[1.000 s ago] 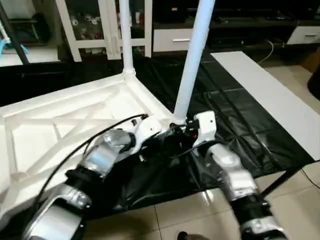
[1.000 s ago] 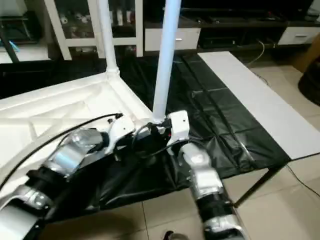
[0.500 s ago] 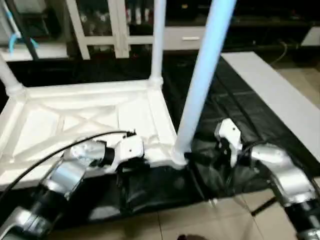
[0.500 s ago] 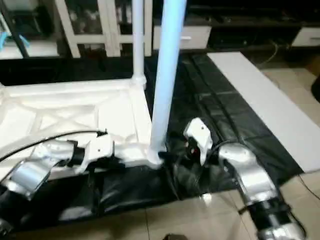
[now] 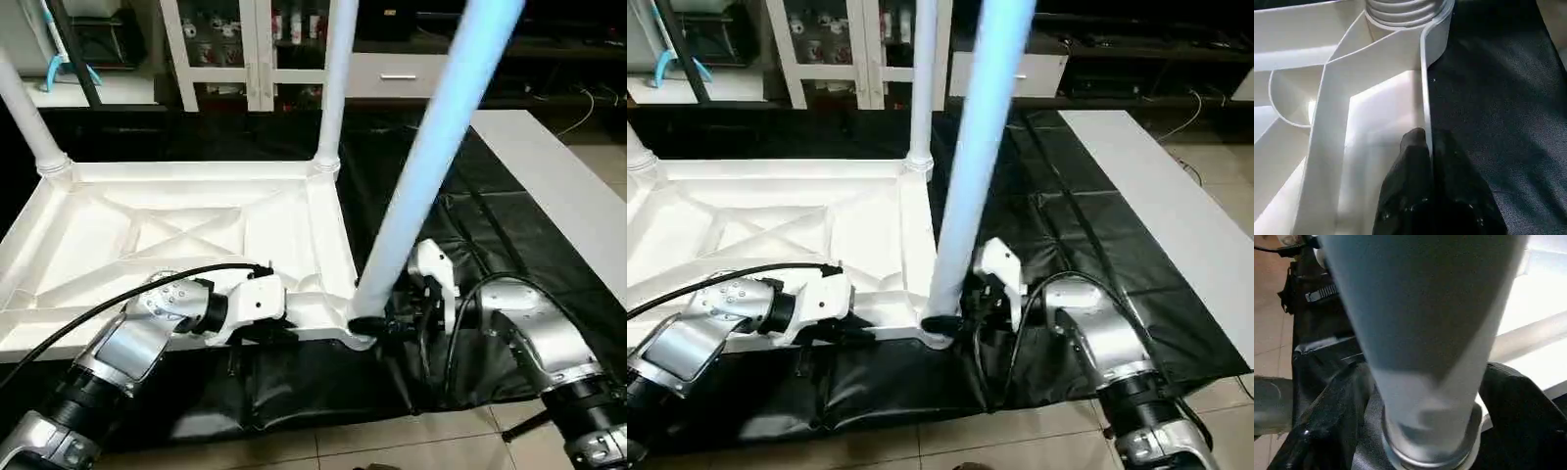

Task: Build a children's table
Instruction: Rotate leg to tighten

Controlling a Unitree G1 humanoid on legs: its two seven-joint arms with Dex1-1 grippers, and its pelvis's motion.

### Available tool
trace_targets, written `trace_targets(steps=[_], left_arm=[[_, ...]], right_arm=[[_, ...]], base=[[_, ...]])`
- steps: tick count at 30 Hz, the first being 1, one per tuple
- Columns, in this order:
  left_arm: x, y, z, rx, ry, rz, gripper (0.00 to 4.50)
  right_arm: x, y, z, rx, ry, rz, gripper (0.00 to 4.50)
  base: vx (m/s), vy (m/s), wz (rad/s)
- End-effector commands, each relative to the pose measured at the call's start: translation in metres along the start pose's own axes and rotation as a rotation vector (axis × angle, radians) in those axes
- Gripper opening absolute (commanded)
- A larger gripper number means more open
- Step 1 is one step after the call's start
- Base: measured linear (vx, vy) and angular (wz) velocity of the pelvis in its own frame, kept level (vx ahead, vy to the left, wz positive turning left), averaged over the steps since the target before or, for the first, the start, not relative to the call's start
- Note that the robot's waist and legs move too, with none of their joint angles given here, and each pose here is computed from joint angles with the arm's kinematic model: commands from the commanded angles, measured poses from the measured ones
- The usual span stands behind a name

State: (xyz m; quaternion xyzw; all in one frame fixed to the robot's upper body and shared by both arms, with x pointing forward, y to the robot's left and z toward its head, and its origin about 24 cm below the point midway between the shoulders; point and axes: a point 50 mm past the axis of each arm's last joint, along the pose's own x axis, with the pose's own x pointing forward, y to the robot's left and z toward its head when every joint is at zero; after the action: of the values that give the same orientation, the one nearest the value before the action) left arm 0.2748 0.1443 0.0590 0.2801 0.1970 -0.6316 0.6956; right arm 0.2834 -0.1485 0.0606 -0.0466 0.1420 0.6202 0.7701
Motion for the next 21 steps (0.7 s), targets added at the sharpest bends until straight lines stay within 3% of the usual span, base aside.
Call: trace_targets(steps=[1, 11, 14, 15, 21], left_arm=[[0.008, -0.009, -0.005, -0.015, 0.020, -0.053, 0.00], [0.007, -0.008, -0.008, -0.020, 0.034, -0.047, 0.00], [0.009, -0.006, -0.006, -0.029, 0.028, -0.027, 0.00], [0.012, -0.004, -0.004, -0.041, 0.016, -0.007, 0.00], [0.026, 0.008, 0.002, -0.079, 0.016, 0.108, 0.00]], right_arm=[[-0.004, -0.003, 0.002, 0.008, -0.001, 0.008, 3.39], [-0.011, -0.015, -0.003, 0.040, -0.005, -0.082, 2.53], [-0.005, -0.020, -0.012, 0.075, -0.002, -0.201, 2.32], [0.001, -0.020, -0.022, 0.129, 0.024, -0.252, 2.30], [0.025, -0.022, -0.040, 0.258, 0.050, -0.440, 2.14]], base=[[0.000, 0.000, 0.00], [0.000, 0.000, 0.00], [0.000, 0.000, 0.00], [0.000, 0.000, 0.00], [0.000, 0.000, 0.00]])
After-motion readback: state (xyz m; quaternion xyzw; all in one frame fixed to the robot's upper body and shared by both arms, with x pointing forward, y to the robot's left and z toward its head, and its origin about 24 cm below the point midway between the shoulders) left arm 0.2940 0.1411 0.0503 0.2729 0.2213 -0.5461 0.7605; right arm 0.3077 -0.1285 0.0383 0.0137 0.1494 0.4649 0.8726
